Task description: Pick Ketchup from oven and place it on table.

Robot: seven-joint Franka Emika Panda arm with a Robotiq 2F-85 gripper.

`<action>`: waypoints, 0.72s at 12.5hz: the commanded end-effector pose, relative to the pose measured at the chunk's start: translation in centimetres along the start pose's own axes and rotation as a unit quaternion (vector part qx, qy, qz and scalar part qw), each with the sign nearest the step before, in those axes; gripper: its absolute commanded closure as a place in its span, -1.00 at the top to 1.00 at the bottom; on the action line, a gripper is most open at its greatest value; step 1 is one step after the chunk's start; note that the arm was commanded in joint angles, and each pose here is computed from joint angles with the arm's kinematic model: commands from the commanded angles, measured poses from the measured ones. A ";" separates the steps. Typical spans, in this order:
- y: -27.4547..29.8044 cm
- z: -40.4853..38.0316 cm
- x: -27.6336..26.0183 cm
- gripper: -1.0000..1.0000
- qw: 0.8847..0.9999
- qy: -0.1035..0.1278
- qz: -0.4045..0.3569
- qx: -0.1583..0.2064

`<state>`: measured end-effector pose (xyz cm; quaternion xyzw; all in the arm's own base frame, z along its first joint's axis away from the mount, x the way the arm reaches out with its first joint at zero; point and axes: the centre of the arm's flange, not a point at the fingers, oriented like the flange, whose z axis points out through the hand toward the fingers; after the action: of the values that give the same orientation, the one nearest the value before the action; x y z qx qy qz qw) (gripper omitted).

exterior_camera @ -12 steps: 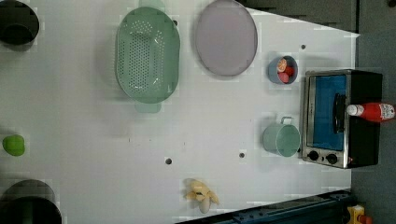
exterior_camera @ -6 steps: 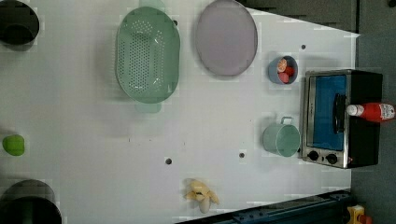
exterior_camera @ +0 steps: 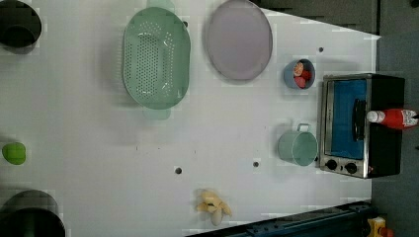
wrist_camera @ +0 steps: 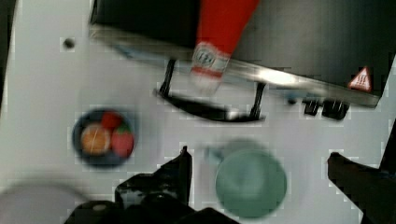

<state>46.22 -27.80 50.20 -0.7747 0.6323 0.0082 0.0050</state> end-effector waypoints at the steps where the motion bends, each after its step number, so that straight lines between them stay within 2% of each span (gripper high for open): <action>1: -0.8 -1.9 2.7 1.00 0.998 0.051 0.012 0.038; 5: -0.9 1.3 7.4 1.00 0.997 0.065 0.051 0.001; 7: -1.0 2.7 9.7 1.00 0.995 0.072 0.073 0.000; 9: -1.0 4.6 11.6 1.00 0.992 0.076 0.099 0.016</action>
<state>50.53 -37.28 45.13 -0.7163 0.6955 -0.0502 -0.0260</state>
